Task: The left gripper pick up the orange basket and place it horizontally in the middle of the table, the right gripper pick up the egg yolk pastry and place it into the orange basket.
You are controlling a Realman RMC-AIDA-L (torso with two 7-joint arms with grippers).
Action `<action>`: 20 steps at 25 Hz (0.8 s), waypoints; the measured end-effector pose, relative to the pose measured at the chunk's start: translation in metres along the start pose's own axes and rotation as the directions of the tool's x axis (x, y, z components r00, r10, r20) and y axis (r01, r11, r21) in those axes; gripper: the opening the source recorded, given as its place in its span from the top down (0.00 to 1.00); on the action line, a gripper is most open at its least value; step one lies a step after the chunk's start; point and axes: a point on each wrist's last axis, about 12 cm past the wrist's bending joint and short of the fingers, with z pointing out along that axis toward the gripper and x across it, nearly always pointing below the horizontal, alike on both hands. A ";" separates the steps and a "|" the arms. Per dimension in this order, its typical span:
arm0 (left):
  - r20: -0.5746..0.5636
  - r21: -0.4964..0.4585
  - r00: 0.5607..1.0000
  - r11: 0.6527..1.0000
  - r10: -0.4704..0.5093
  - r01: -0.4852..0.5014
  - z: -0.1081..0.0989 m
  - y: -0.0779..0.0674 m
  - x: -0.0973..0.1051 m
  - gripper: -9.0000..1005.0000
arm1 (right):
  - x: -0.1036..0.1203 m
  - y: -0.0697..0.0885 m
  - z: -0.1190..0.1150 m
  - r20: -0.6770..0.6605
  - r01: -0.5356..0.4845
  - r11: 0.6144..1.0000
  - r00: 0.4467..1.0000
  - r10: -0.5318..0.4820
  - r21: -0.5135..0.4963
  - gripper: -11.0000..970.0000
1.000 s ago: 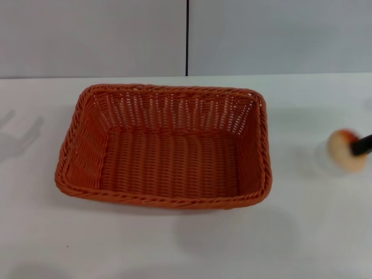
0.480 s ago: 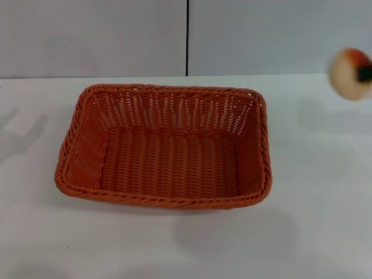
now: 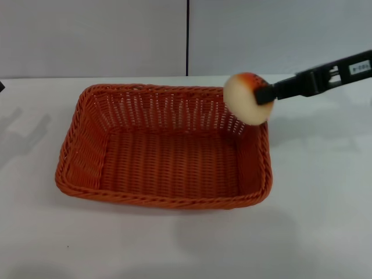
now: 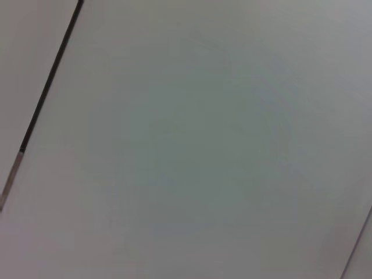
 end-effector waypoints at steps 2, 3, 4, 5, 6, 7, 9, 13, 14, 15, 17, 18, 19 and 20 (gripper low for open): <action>0.000 -0.003 1.000 1.000 0.002 -0.002 -0.001 0.000 0.001 0.22 | -0.001 -0.002 0.001 0.016 0.019 1.000 1.000 -0.019 0.000 0.95; 0.000 -0.003 1.000 1.000 0.002 -0.002 -0.001 0.000 0.001 0.22 | -0.001 -0.002 0.001 0.016 0.019 1.000 1.000 -0.019 0.000 0.95; -0.001 -0.004 1.000 1.000 0.002 -0.002 -0.002 0.000 0.001 0.22 | 0.000 -0.002 0.001 0.030 0.030 1.000 0.999 -0.030 -0.003 0.95; -0.001 -0.004 1.000 1.000 0.001 -0.001 -0.003 0.000 0.002 0.22 | 0.000 -0.003 0.000 0.052 0.043 0.999 0.998 -0.043 -0.007 0.93; -0.001 -0.005 1.000 1.000 -0.001 0.001 -0.004 -0.001 0.002 0.22 | 0.000 -0.003 -0.001 0.061 0.047 0.999 0.997 -0.046 -0.008 0.91; -0.002 -0.005 1.000 1.000 -0.002 0.002 -0.005 -0.001 0.003 0.22 | 0.000 -0.003 -0.001 0.061 0.047 0.999 0.997 -0.046 -0.008 0.89; -0.002 -0.006 1.000 1.000 -0.003 0.003 -0.005 -0.001 0.003 0.22 | 0.000 -0.004 -0.004 0.072 0.047 0.999 0.996 -0.046 -0.006 0.85; 0.000 -0.010 1.000 1.000 -0.007 0.007 -0.007 -0.001 0.005 0.22 | 0.001 -0.002 -0.007 0.099 0.077 0.997 0.992 -0.075 -0.018 0.77; 0.000 -0.010 1.000 1.000 -0.007 0.007 -0.007 -0.001 0.005 0.22 | 0.002 -0.001 -0.009 0.115 0.093 0.995 0.989 -0.089 -0.030 0.72; 0.003 -0.012 1.000 1.000 -0.009 0.009 -0.007 -0.001 0.005 0.22 | 0.005 0.003 -0.015 0.142 0.121 0.992 0.983 -0.114 -0.042 0.67; 0.004 -0.011 1.000 1.000 -0.010 0.011 -0.007 -0.002 0.005 0.22 | 0.006 0.005 -0.019 0.153 0.137 0.990 0.980 -0.129 -0.043 0.58; 0.004 -0.012 1.000 1.000 -0.011 0.011 -0.008 -0.002 0.005 0.22 | 0.009 0.007 -0.025 0.168 0.155 0.987 0.975 -0.147 -0.036 0.53; 0.004 -0.012 1.000 1.000 -0.012 0.012 -0.008 -0.002 0.006 0.22 | 0.013 0.010 -0.033 0.188 0.172 0.985 0.968 -0.165 -0.023 0.50; 0.007 -0.018 1.000 1.000 -0.012 0.012 -0.010 -0.001 0.006 0.22 | 0.024 0.014 -0.049 0.245 0.195 0.981 0.950 -0.193 0.018 0.46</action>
